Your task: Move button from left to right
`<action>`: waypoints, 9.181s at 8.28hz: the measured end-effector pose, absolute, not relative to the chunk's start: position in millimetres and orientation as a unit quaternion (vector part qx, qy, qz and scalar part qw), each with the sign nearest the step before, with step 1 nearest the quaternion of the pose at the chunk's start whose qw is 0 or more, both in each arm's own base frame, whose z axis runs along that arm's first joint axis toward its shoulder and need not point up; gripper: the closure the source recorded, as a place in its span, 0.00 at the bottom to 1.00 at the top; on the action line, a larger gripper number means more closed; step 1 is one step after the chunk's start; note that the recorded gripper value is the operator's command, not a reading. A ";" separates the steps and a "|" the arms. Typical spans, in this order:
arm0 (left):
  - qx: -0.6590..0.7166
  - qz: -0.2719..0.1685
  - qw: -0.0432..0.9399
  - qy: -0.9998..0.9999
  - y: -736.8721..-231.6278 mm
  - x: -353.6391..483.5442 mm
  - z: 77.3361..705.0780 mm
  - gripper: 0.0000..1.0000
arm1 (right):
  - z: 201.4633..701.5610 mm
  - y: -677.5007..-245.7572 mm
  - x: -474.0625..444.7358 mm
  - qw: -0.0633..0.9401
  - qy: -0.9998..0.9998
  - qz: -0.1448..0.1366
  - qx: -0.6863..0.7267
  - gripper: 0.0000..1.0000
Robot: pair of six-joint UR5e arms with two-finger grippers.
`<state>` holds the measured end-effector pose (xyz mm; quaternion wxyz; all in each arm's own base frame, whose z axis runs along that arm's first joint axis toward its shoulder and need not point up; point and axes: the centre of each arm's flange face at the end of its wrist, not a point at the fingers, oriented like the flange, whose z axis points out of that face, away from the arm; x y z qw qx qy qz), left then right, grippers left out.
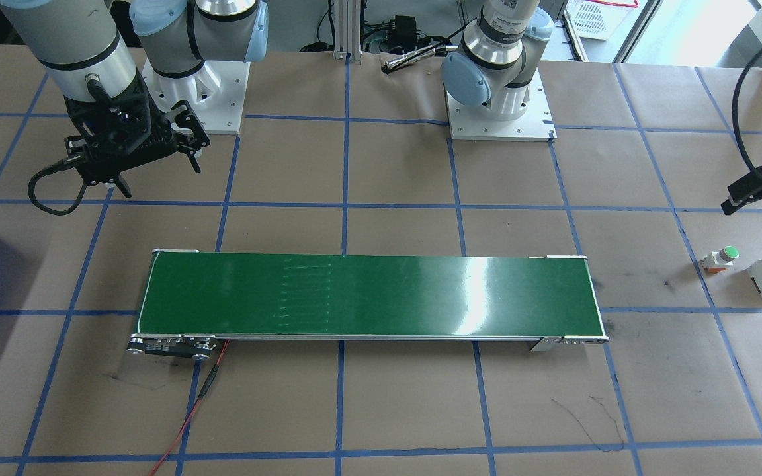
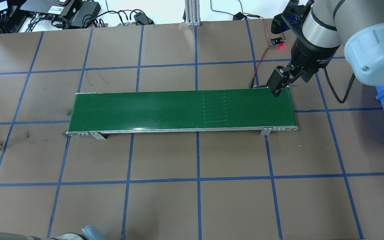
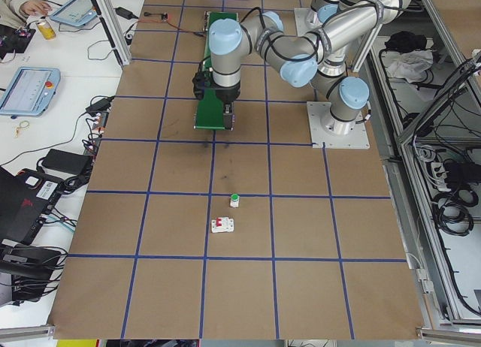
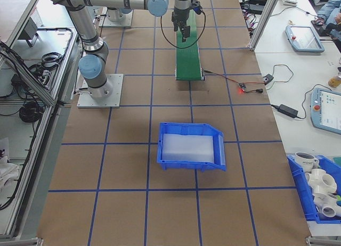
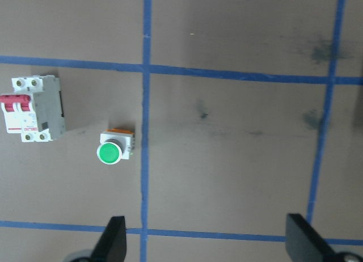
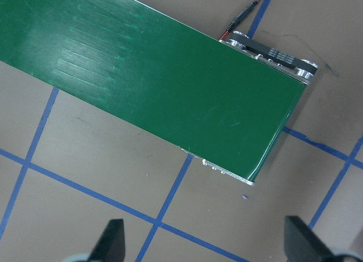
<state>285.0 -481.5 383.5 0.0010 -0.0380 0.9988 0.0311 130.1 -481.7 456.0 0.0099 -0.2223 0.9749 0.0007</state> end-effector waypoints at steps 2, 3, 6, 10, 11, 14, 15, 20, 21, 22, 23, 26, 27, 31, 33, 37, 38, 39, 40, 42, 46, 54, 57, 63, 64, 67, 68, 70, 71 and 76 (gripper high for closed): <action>-0.049 0.059 0.023 0.997 -483.2 331.1 328.6 0.00 | 455.7 -481.8 129.6 0.010 0.975 0.002 -0.222 0.00; -0.052 0.072 0.021 0.996 -480.3 344.4 303.5 0.00 | 455.6 -481.8 129.5 0.010 0.975 0.002 -0.222 0.00; -0.044 0.082 0.021 0.995 -479.8 362.1 249.2 0.00 | 455.7 -481.5 129.3 0.010 0.975 0.002 -0.221 0.00; -0.033 0.088 0.015 0.995 -484.8 370.0 211.1 0.00 | 455.8 -481.4 128.4 0.009 0.975 0.003 -0.221 0.00; -0.031 0.086 0.018 0.996 -486.9 372.6 202.5 0.00 | 455.6 -481.2 128.0 0.009 0.975 0.004 -0.221 0.00; -0.022 0.086 0.018 0.996 -489.6 375.8 187.2 0.08 | 456.1 -480.3 127.4 0.008 0.975 0.006 -0.222 0.00; -0.010 0.087 0.016 0.996 -489.7 376.0 184.7 0.29 | 456.8 -481.1 126.0 0.007 0.975 0.004 -0.221 0.00; 0.008 0.128 0.047 0.991 -481.4 383.1 186.5 1.00 | 458.0 -483.6 117.4 0.009 0.977 -0.001 -0.212 0.00; 0.012 0.129 0.052 0.990 -480.5 383.4 193.8 1.00 | 457.9 -483.7 117.5 0.011 0.977 -0.001 -0.212 0.00; 0.014 0.128 0.054 0.990 -480.2 382.4 205.1 1.00 | 457.9 -483.7 117.8 0.012 0.977 -0.002 -0.212 0.00; 0.015 0.123 0.047 0.991 -480.3 373.8 224.5 1.00 | 457.9 -483.7 118.0 0.013 0.977 -0.002 -0.212 0.00; -0.008 0.068 0.015 0.998 -493.4 290.1 318.3 1.00 | 457.9 -483.7 118.1 0.014 0.977 -0.002 -0.212 0.00; -0.016 0.052 0.019 0.998 -507.8 241.6 342.2 1.00 | 458.0 -483.8 118.0 0.014 0.977 -0.002 -0.212 0.00; -0.066 0.015 -0.020 0.997 -553.1 64.2 360.0 1.00 | 457.6 -484.2 117.5 0.012 0.977 -0.002 -0.212 0.00; -0.062 0.026 -0.038 0.997 -563.3 38.8 339.0 1.00 | 457.3 -484.2 117.3 0.011 0.976 -0.001 -0.217 0.00; -0.059 0.015 -0.034 0.998 -586.9 40.9 300.4 1.00 | 457.1 -484.1 117.1 0.011 0.975 0.000 -0.223 0.00; -0.059 0.013 -0.034 0.998 -589.7 41.6 293.3 1.00 | 457.2 -484.2 117.0 0.010 0.973 -0.001 -0.230 0.00; -0.059 0.014 -0.033 0.998 -590.6 42.0 289.1 1.00 | 457.2 -484.2 116.9 0.010 0.972 -0.001 -0.234 0.00; -0.059 0.018 -0.034 0.997 -590.8 42.2 285.0 1.00 | 457.2 -484.3 116.8 0.009 0.972 -0.001 -0.236 0.00; -0.060 0.025 -0.036 0.997 -589.6 41.8 280.1 0.45 | 457.0 -484.8 117.2 0.011 0.971 -0.002 -0.239 0.00; -0.065 0.050 -0.040 0.996 -570.7 35.0 264.0 0.00 | 457.3 -484.5 117.4 0.012 0.971 -0.002 -0.239 0.00; -0.106 0.114 0.016 0.988 -474.8 -21.9 389.2 0.00 | 464.0 -494.0 116.1 0.006 0.973 -0.018 -0.231 0.00; -0.098 0.102 0.021 0.990 -480.5 -22.5 402.8 0.00 | 430.6 -526.2 111.5 0.013 0.988 -0.015 -0.151 0.00; -0.055 0.096 0.002 0.994 -504.3 -67.1 399.1 0.00 | 365.5 -564.6 116.5 0.052 0.998 -0.020 0.039 0.00; -0.052 0.095 0.003 0.994 -504.8 -69.3 399.9 0.00 | 362.2 -562.4 118.0 0.054 0.995 -0.010 0.078 0.00; -0.050 0.092 0.004 0.994 -505.3 -70.4 401.6 0.00 | 357.1 -558.6 125.5 0.054 0.992 0.000 0.110 0.00; -0.050 0.091 0.003 0.995 -506.0 -70.5 402.6 0.00 | 356.0 -558.1 129.6 0.055 0.992 0.000 0.113 0.00; -0.048 0.089 0.002 0.995 -507.0 -70.3 404.4 0.00 | 354.3 -558.4 142.3 0.056 0.991 -0.006 0.120 0.00; -0.035 0.088 -0.001 0.996 -507.1 -70.8 404.7 0.00 | 354.0 -558.7 147.8 0.057 0.991 -0.011 0.122 0.00; 0.002 0.083 -0.026 0.996 -508.0 -74.6 407.2 0.00 | 346.7 -558.8 169.1 0.058 0.986 -0.012 0.157 0.00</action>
